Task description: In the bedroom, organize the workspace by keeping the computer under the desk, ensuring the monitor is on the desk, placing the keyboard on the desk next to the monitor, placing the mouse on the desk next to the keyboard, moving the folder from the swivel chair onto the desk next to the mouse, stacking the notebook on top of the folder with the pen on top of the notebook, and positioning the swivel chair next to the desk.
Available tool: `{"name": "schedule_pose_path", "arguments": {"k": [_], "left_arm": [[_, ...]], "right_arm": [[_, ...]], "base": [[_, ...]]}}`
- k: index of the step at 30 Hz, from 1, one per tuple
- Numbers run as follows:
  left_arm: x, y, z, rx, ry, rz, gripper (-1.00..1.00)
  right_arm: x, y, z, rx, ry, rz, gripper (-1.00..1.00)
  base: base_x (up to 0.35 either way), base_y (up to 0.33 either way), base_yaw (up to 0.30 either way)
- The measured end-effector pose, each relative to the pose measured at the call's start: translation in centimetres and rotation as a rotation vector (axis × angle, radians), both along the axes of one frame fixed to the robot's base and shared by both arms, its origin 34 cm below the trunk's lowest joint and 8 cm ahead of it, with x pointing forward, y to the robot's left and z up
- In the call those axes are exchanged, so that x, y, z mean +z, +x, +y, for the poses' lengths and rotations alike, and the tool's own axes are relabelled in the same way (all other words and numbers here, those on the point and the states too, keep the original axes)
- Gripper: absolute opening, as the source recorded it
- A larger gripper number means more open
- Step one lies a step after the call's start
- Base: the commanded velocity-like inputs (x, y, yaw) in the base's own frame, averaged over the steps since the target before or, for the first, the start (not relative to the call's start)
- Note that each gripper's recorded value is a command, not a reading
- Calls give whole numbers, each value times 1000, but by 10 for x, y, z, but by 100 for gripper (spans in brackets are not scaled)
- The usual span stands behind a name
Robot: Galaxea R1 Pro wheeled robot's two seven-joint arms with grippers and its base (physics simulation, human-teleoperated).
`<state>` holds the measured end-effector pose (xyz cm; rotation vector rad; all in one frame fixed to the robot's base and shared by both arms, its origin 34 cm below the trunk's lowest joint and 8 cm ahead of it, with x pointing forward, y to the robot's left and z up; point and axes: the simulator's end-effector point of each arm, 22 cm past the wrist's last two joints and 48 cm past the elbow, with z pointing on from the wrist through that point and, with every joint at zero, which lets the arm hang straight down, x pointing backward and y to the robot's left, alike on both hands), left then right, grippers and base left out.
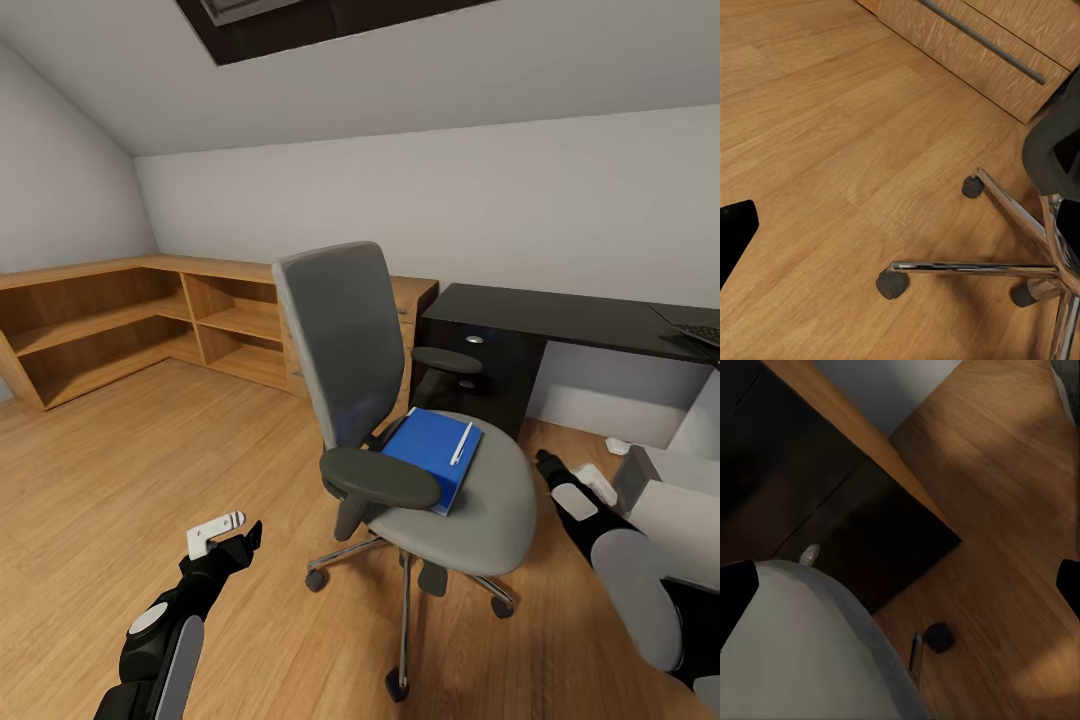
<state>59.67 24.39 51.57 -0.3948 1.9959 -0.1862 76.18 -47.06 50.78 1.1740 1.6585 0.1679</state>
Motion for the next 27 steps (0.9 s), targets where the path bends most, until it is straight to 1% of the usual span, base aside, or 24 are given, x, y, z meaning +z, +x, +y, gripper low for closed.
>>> {"name": "schedule_pose_path", "arguments": {"k": [3, 6, 11, 17, 23, 27], "left_arm": [[0, 0, 0, 0, 0, 0, 100], [0, 0, 0, 0, 0, 0, 100], [0, 0, 0, 1, 1, 0, 100], [0, 0, 0, 0, 1, 0, 100], [0, 0, 0, 0, 1, 0, 100], [0, 0, 0, 0, 0, 0, 100]], "right_arm": [[-1, -5, -12, -38, 39, -10, 100], [-2, -7, -16, -51, 50, -9, 100], [-3, -10, -22, -66, 49, 0, 100], [-7, -17, -33, -103, 48, 25, 100], [-8, -19, -35, -113, 48, 32, 100], [-10, -19, -31, -111, 54, 36, 100]], "base": [[0, 0, 0], [0, 0, 0], [0, 0, 0], [0, 0, 0], [0, 0, 0], [0, 0, 12]]}}
